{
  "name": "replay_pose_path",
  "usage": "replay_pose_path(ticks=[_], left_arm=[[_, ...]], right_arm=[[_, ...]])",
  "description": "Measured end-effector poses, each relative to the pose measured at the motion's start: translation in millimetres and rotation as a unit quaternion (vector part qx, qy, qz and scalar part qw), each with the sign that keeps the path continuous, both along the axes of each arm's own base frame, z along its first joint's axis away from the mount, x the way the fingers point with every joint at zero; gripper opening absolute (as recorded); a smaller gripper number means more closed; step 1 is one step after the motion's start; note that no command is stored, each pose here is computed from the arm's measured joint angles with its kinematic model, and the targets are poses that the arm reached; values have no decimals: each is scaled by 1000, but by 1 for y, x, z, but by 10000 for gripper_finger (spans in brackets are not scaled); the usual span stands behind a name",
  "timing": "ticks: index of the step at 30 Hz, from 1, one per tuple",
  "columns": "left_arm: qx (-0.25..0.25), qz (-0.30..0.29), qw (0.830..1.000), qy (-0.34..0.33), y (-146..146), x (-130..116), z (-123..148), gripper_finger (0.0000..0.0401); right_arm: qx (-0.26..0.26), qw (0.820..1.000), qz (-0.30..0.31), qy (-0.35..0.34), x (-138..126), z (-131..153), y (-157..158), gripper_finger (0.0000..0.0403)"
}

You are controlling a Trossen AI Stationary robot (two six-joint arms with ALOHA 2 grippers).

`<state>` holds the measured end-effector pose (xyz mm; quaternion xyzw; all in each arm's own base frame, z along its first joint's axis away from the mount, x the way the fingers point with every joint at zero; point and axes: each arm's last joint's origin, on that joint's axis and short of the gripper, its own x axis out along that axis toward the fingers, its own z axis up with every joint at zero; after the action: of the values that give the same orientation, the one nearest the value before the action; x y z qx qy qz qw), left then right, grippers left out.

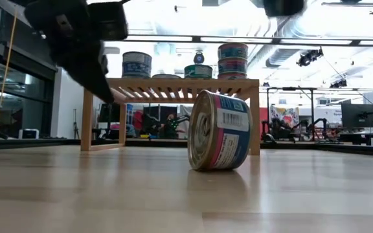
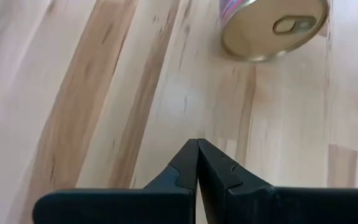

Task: Stack canned seafood by type on shelf
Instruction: Stack the blue-pink tuna can on top of the other blue-pink tuna can on the shelf

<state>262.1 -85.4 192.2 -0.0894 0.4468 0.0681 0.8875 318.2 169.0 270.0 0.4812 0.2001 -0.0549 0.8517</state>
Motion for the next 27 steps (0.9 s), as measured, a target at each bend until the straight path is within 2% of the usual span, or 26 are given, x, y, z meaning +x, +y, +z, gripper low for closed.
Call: replay_pose_path(ticks=[3,5,8,10,13,16,19,27], left_arm=[[-14,17,1000,-4,3,-10,-1,0],[-19,22,1000,-4,4,-14,-3,0],[-24,19,1000,7,5,-17,-8,0],[-26,14,1000,7,4,-17,-9,0],[-24,11,1000,6,4,-17,-9,0],[-26,13,1000,6,4,-17,-9,0],[-26,13,1000,6,4,-17,-9,0],[-24,9,1000,6,4,-17,-9,0]], right_arm=[[-29,999,20,-26,9,27,4,192],[-67,997,37,-5,14,45,5,213],[-129,986,57,90,20,63,3,227],[-152,972,37,175,21,65,-2,229],[-127,949,-46,286,24,56,-10,229],[-65,937,-115,323,36,45,-11,229],[-45,933,-105,342,48,33,-11,229],[-27,898,-106,426,76,-16,-25,229]])
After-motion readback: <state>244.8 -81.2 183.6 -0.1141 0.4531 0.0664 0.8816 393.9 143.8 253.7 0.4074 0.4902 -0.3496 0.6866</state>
